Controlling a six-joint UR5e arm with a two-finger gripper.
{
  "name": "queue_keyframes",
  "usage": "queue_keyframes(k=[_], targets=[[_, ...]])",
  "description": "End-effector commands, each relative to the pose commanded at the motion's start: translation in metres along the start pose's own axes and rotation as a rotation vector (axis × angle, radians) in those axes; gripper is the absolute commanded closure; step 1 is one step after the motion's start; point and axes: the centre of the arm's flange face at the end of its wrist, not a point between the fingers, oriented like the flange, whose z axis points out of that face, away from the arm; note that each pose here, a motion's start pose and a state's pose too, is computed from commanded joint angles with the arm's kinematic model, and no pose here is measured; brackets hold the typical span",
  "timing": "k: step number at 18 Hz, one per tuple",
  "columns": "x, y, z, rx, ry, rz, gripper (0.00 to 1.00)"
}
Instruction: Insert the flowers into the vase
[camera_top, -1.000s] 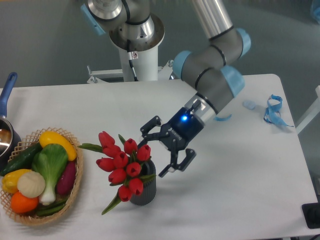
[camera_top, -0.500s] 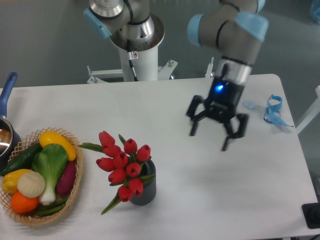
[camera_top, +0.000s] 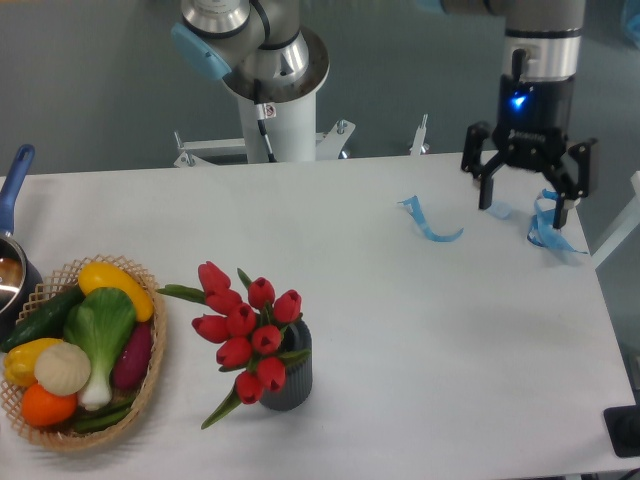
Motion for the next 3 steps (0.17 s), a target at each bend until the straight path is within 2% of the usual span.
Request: queue_keyframes(k=[3], targets=[[0.0033, 0.0096, -0.0057, -0.006, 0.006, 0.033, 0.0]])
